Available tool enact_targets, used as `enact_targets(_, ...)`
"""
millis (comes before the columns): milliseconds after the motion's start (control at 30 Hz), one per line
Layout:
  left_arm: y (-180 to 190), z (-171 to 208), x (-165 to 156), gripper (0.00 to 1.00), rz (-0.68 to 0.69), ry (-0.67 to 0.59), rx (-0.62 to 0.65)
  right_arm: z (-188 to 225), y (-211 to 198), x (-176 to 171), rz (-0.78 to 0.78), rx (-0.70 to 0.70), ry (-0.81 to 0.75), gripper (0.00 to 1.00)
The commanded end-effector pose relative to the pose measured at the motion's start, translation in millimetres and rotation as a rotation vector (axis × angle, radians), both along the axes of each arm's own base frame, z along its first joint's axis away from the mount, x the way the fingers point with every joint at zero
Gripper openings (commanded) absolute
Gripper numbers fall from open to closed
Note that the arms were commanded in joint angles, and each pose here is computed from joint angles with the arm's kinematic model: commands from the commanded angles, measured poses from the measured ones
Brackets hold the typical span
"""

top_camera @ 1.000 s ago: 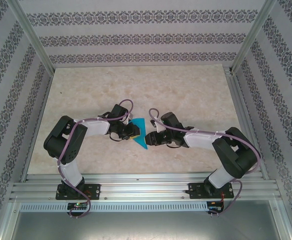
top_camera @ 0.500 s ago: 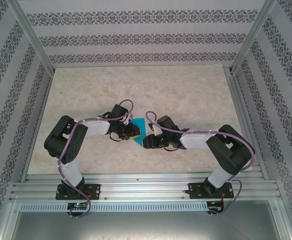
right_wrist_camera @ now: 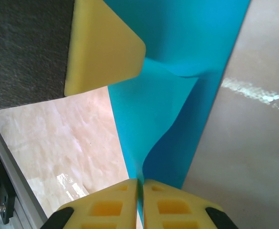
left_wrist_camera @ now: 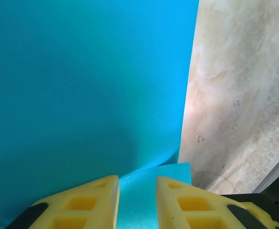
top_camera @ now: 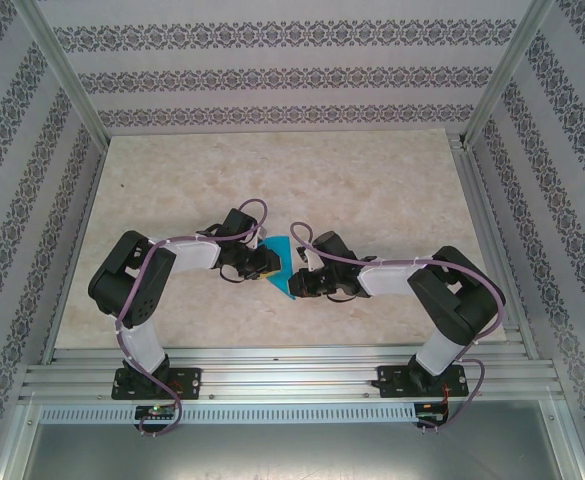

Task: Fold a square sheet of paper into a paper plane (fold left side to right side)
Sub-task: Third fold the triangle at the center of the table.

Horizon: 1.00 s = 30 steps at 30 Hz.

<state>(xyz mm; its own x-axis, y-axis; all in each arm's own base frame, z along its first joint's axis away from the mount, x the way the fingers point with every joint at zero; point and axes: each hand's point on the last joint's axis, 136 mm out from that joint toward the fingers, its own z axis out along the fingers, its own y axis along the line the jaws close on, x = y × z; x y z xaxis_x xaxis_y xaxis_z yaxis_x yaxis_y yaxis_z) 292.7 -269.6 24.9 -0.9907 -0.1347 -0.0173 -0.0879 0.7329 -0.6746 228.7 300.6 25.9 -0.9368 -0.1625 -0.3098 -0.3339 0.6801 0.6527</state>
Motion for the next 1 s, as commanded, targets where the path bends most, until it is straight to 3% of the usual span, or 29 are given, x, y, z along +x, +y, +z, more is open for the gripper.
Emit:
enact_targets(0,-3,-4,6,0.28,0.006,-0.021,0.02,-2,4,-2,0.018,0.004,0.008,0.09)
enact_targets(733,-3,3,13,0.28,-0.004,-0.043,0.047,-21,-13,1,-0.034,-0.058,0.08,0.05)
enact_targets(967,-4,40,19,0.3,-0.018,-0.137,0.016,-29,-18,-2,-0.036,-0.078,0.114,0.05)
